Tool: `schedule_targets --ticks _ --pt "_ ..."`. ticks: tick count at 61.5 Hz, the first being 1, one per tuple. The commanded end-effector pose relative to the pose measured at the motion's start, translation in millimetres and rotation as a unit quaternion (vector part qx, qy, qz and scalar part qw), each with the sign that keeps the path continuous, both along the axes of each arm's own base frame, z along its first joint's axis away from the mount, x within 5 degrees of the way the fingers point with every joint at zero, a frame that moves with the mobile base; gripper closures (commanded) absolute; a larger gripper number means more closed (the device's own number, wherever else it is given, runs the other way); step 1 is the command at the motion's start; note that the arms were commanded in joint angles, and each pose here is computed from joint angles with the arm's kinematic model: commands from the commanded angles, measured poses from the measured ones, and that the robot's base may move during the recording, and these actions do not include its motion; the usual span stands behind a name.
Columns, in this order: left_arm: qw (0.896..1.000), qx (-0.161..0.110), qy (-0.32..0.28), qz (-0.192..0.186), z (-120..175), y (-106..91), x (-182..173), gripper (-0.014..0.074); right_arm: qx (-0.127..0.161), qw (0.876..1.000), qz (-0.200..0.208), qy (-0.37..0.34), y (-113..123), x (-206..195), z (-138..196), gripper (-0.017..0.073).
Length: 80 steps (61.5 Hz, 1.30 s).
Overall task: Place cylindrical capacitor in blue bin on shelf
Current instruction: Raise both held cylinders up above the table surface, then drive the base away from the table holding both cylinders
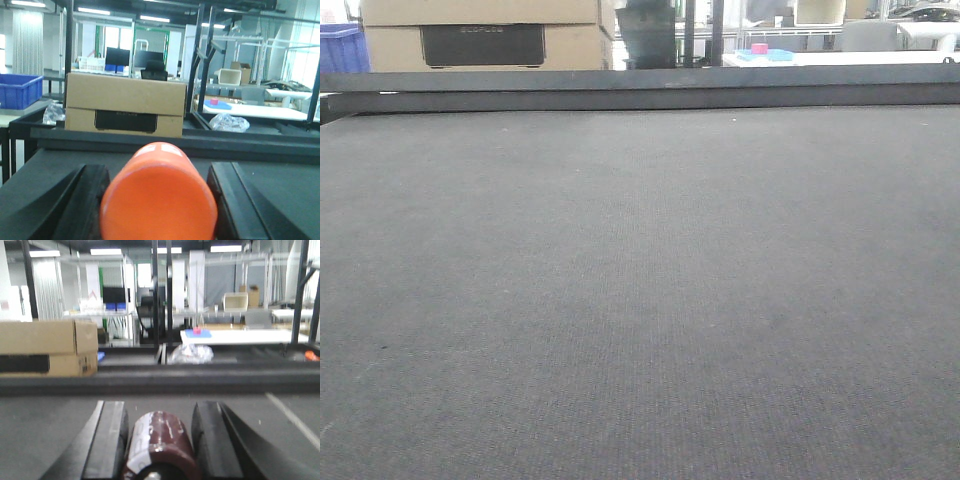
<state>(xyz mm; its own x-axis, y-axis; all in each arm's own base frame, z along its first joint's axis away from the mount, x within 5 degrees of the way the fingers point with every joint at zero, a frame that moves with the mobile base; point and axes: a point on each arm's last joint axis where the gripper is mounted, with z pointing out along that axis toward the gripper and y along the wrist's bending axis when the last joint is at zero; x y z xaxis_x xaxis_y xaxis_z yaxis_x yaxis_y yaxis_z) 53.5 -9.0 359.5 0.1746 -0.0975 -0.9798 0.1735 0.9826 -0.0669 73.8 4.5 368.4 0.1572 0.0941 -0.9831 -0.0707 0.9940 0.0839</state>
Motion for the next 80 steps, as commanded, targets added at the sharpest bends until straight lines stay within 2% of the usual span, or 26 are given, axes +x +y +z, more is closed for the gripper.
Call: schedule_targets --ticks 1,80 --pt "1.0 -0.006 -0.02 -0.002 2.4 1.0 -7.0 0.0704 -0.003 1.0 -0.001 -0.03 -0.6 -10.9 4.1 0.0722" --pt "1.0 -0.007 -0.027 -0.002 3.1 1.5 -10.1 0.0704 -0.003 0.999 -0.001 -0.04 -0.8 -16.0 5.2 0.0722"
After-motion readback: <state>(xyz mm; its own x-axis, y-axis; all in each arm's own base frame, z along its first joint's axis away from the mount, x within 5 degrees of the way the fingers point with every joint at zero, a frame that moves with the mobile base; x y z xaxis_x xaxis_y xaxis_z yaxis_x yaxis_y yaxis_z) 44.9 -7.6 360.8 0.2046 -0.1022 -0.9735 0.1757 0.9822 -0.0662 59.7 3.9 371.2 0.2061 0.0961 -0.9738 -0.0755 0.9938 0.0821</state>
